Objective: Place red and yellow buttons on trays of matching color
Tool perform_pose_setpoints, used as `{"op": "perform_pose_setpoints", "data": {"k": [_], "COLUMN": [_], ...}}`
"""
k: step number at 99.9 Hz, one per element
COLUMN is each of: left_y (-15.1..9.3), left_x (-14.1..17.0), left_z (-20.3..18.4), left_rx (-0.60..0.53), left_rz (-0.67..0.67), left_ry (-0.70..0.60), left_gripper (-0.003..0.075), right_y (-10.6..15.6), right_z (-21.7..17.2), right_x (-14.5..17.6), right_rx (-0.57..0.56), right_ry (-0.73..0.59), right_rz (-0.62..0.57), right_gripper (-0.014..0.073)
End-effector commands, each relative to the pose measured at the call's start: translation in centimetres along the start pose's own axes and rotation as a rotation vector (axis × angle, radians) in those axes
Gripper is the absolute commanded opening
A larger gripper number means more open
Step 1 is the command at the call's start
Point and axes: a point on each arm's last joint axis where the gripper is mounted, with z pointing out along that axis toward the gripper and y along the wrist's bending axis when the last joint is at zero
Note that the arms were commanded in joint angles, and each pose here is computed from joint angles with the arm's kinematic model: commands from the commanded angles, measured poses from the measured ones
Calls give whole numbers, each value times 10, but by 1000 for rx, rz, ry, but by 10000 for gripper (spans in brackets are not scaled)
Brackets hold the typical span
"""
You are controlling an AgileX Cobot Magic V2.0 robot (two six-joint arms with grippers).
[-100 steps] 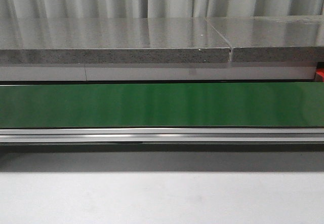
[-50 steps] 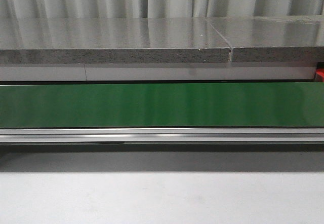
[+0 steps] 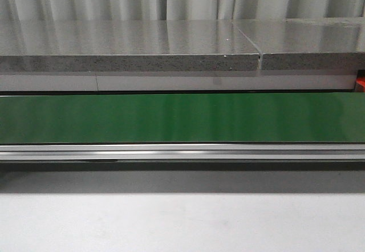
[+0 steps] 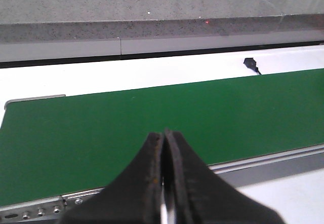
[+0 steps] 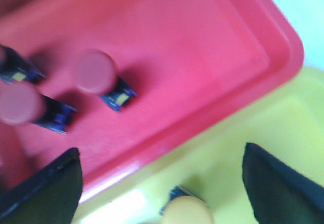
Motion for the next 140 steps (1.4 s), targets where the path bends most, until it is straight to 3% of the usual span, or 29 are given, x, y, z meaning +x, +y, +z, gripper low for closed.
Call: {"op": "perform_pose_setpoints", "data": {"k": [1, 32, 53, 70, 104, 111, 118, 140], "left_y": [2, 2, 2, 2, 2, 2, 2, 2], "left_x": [-14, -14, -14, -14, -14, -14, -14, -14], "left_z": [-2, -2, -2, -2, -2, -2, -2, -2], "left_rx": [-23, -23, -23, -23, -23, -23, -23, -24], "left_rz": [-17, -17, -17, -17, -17, -17, -17, -17], "left_ry": [-79, -79, -79, -79, -79, -79, -79, -81], "left_gripper": [-19, -19, -19, -19, -19, -19, -19, -19], "right_y": [19, 125, 167, 172, 139, 134, 129, 122], "right_z": [-43, -112, -151, -170, -197, -202, -205, -216], "right_x": [-23, -13, 18, 50, 108, 117, 125, 134], "right_rx": [-34, -277, -430, -495, -508, -510, -512, -517], "right_ry": [-181, -329, -350, -348, -366, -378, -383, -413], "right_rz": [-29, -335, -482, -540, -552, -552, -555, -557], "right_gripper": [634, 634, 634, 634, 627, 574, 469, -18]}}
